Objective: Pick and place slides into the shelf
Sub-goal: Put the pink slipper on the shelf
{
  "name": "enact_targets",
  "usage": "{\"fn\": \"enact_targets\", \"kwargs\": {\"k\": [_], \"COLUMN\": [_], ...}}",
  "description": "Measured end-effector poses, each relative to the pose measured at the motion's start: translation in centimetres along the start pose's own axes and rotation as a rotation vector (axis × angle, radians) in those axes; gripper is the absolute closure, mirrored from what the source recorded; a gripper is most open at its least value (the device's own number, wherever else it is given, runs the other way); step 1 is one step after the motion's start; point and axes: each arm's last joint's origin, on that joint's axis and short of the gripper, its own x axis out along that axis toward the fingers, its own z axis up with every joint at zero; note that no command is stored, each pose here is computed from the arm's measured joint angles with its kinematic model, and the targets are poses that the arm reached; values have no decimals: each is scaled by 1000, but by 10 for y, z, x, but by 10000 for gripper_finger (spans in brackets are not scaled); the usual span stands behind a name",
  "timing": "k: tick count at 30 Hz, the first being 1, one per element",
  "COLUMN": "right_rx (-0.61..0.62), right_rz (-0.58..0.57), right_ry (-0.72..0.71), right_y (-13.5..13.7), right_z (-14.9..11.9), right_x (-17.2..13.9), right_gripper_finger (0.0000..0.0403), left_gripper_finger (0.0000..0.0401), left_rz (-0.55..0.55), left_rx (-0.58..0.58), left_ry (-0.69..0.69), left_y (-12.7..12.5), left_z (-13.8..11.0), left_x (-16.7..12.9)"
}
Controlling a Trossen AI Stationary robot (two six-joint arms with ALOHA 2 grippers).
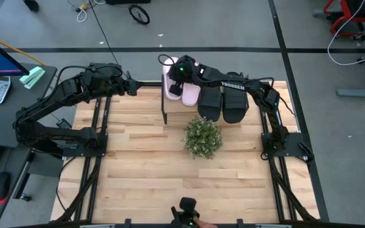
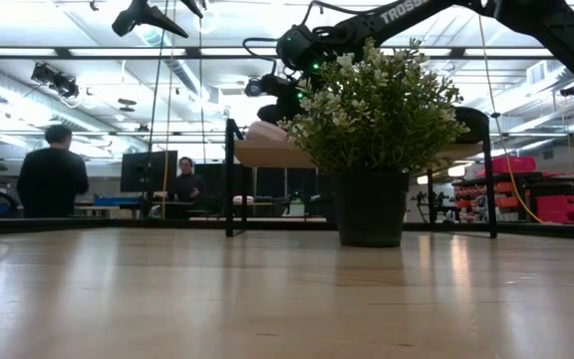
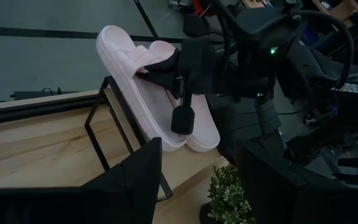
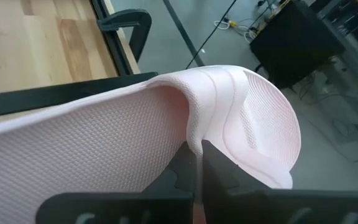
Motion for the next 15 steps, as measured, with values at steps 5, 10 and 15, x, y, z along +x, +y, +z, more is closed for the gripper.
{"fn": "enact_targets", "kwargs": {"k": [5, 10, 15], "right_rx": [22, 53, 126], "right_rz": [16, 56, 80], "right_ry": [0, -10, -15], "right_y": [-2, -4, -4], "right_z": [-1, -2, -2], "right_x": [1, 1, 1], "right_gripper_finger": [395, 395, 395], "left_gripper_finger": [197, 198, 193], "left_rz": [0, 0, 1], "left_rx": [0, -2, -2], "left_ry": [0, 0, -2], "left_y": [0, 0, 0], "left_z": [0, 0, 0], "left_x": [0, 0, 0]}}
